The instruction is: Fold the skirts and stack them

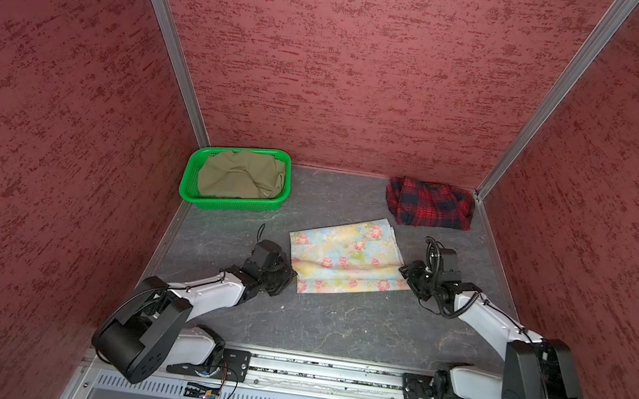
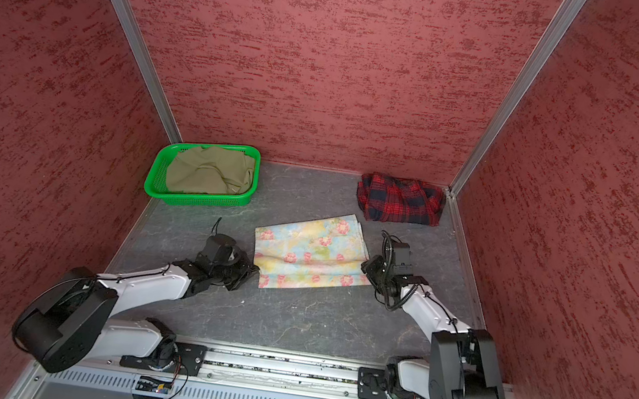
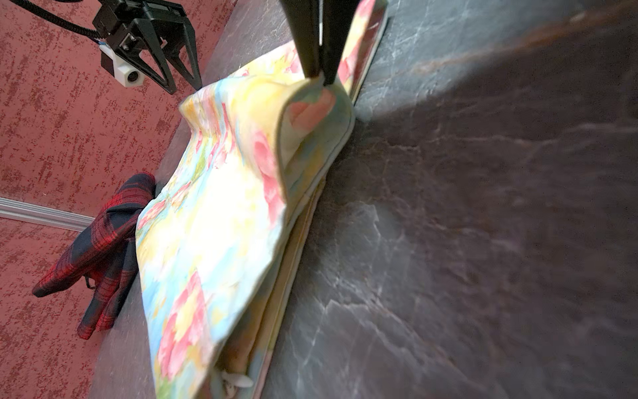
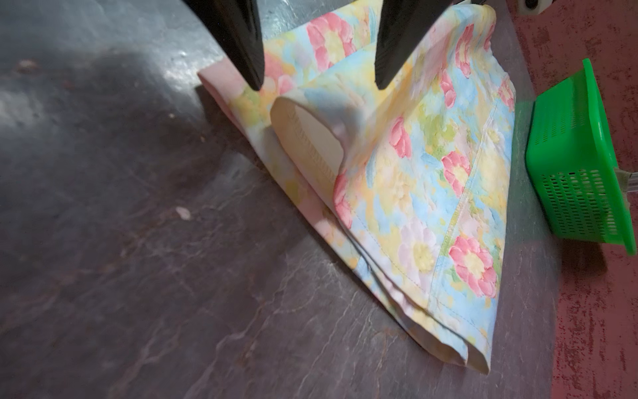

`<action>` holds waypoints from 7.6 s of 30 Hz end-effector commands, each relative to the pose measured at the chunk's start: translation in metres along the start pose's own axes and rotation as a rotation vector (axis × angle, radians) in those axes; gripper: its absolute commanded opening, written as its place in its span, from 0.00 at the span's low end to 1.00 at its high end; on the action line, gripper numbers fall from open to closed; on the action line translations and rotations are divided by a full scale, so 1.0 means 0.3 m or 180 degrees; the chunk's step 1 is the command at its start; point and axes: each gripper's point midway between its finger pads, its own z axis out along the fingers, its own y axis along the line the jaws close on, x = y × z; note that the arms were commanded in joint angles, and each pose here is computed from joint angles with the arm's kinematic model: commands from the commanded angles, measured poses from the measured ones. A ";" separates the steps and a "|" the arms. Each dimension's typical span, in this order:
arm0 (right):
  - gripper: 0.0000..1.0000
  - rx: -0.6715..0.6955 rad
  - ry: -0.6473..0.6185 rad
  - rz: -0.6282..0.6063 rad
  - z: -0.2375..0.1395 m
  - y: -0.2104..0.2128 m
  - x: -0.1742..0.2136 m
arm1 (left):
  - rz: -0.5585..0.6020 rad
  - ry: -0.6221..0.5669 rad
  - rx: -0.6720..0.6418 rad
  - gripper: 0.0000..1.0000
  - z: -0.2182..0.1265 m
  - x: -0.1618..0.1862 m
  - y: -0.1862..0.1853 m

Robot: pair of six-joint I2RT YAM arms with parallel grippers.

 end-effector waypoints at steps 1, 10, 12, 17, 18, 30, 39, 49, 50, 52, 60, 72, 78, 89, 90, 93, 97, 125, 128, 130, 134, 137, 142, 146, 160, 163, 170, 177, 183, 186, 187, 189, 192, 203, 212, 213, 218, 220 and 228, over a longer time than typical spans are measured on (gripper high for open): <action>0.56 0.0042 0.0049 0.0150 -0.009 -0.026 0.021 | 0.0114 -0.0049 0.0082 0.00 -0.008 -0.009 -0.050; 0.54 -0.0130 0.0143 0.0527 0.017 -0.024 0.048 | 0.0131 -0.0044 0.0083 0.00 -0.007 0.003 -0.055; 0.53 -0.0125 0.0101 0.0588 0.021 -0.027 0.040 | 0.0136 -0.0048 0.0088 0.00 -0.008 0.003 -0.057; 0.50 -0.0167 0.0003 0.0655 0.030 -0.016 0.004 | 0.0139 -0.0044 0.0096 0.00 -0.008 0.004 -0.061; 0.50 -0.0174 -0.0007 0.0664 0.031 -0.013 -0.001 | 0.0141 -0.0037 0.0094 0.00 -0.009 0.006 -0.061; 0.07 -0.0192 -0.0094 0.0683 0.062 -0.004 -0.044 | 0.0156 -0.0053 0.0154 0.00 -0.019 0.000 -0.082; 0.00 -0.0203 -0.0298 0.0465 0.032 0.064 -0.123 | 0.0271 -0.0137 0.0221 0.00 -0.066 -0.018 -0.137; 0.47 -0.0083 -0.0173 0.0380 0.009 0.040 -0.090 | 0.0269 -0.0136 0.0185 0.00 -0.063 -0.024 -0.127; 0.50 -0.0092 -0.0154 0.0390 0.007 0.035 -0.081 | 0.0268 -0.0132 0.0176 0.00 -0.059 -0.023 -0.124; 0.56 -0.0091 -0.0106 0.0444 0.005 0.020 -0.059 | 0.0267 -0.0119 0.0161 0.00 -0.053 -0.019 -0.120; 0.57 -0.0157 0.0104 0.0644 0.063 -0.012 -0.007 | 0.0282 -0.0082 0.0158 0.00 -0.032 -0.007 -0.122; 0.13 -0.0091 -0.0039 0.0594 0.084 -0.004 -0.056 | 0.0263 -0.0087 0.0148 0.00 -0.041 0.001 -0.106; 0.00 -0.0123 -0.0203 0.0464 0.042 0.057 -0.114 | 0.0302 -0.0123 0.0206 0.00 -0.055 -0.017 -0.148; 0.00 -0.0316 -0.0518 0.0109 -0.092 0.260 -0.252 | 0.0619 -0.0384 0.0461 0.00 -0.209 -0.097 -0.345; 0.00 -0.0344 -0.0556 0.0064 -0.110 0.284 -0.267 | 0.0659 -0.0408 0.0493 0.00 -0.229 -0.101 -0.366; 0.00 -0.0431 -0.0651 -0.0041 -0.168 0.345 -0.296 | 0.0760 -0.0468 0.0576 0.00 -0.274 -0.104 -0.415; 0.00 -0.0466 -0.0775 -0.0134 -0.253 0.367 -0.300 | 0.0844 -0.0483 0.0633 0.00 -0.310 -0.074 -0.431; 0.33 0.0668 -0.0008 0.0070 -0.058 -0.267 0.089 | 0.0806 -0.0017 -0.0343 0.08 -0.047 0.181 0.060; 0.58 0.0729 -0.0115 -0.0094 -0.087 -0.229 0.040 | 0.0977 0.0044 -0.0349 0.51 -0.057 0.207 0.041; 0.67 0.0714 -0.0242 -0.0256 -0.122 -0.181 -0.007 | 0.1115 0.0055 -0.0329 0.72 -0.078 0.216 0.023; 0.73 0.0666 -0.0445 -0.0534 -0.182 -0.085 -0.087 | 0.1235 -0.0052 -0.0324 0.83 -0.147 0.192 0.012; 0.75 0.0690 -0.0409 -0.0759 -0.180 -0.038 -0.121 | 0.1110 -0.0120 -0.0230 0.83 -0.177 0.141 0.017; 0.75 0.0800 -0.0144 -0.1055 -0.091 -0.008 -0.153 | 0.0948 0.0040 0.0005 0.82 -0.145 0.058 -0.025; 0.75 0.0905 0.0001 -0.1179 -0.027 -0.014 -0.169 | 0.1177 0.0306 0.0043 0.81 -0.088 0.051 -0.092; 0.71 0.1128 0.0225 -0.1201 0.109 -0.112 -0.150 | 0.1622 0.0834 -0.0239 0.74 0.090 0.097 -0.050; 0.70 0.1095 0.0307 -0.1212 0.133 -0.114 -0.139 | 0.1716 0.0929 -0.0356 0.71 0.107 0.115 -0.034; 0.66 0.0900 0.0520 -0.1188 0.181 -0.116 -0.084 | 0.1764 0.1113 -0.0407 0.68 0.139 0.175 -0.029; 0.62 0.0744 0.0647 -0.1198 0.199 -0.090 -0.020 | 0.1687 0.1057 -0.0403 0.52 0.150 0.177 -0.014; 0.62 0.0646 0.0689 -0.1213 0.206 -0.051 0.018 | 0.1585 0.0939 -0.0279 0.26 0.166 0.169 -0.036; 0.62 0.0616 0.0691 -0.1191 0.206 -0.042 0.026 | 0.1531 0.0858 -0.0210 0.00 0.178 0.159 -0.054; 0.62 0.0611 0.0685 -0.1182 0.205 -0.040 0.027 | 0.1520 0.0825 -0.0190 0.00 0.180 0.152 -0.061; 0.61 0.0597 0.0677 -0.1192 0.202 -0.032 0.029 | 0.1516 0.0764 -0.0179 0.00 0.172 0.135 -0.080; 0.62 0.0605 0.0640 -0.1216 0.191 -0.023 0.024 | 0.1591 0.0670 -0.0206 0.00 0.130 0.092 -0.111; 0.70 0.0515 0.0332 -0.1330 0.131 0.041 -0.033 | 0.2030 0.0534 -0.0355 0.00 -0.036 -0.010 -0.190; 0.74 0.0518 0.0294 -0.1359 0.141 0.032 -0.041 | 0.1825 0.0651 -0.0576 0.00 -0.039 -0.035 -0.087; 0.74 0.0467 0.0328 -0.1348 0.153 0.032 -0.034 | 0.1808 0.0664 -0.0589 0.00 -0.039 -0.035 -0.074; 0.71 0.0350 0.0433 -0.1400 0.208 0.038 -0.028 | 0.1792 0.0744 -0.0581 0.00 -0.028 -0.030 -0.036; 0.70 0.0322 0.0500 -0.1439 0.233 0.043 -0.023 | 0.1797 0.0784 -0.0599 0.00 -0.022 -0.028 -0.016; 0.57 0.0360 0.0783 -0.1546 0.314 0.024 0.003 | 0.1728 0.0789 -0.0621 0.00 0.002 -0.051 0.037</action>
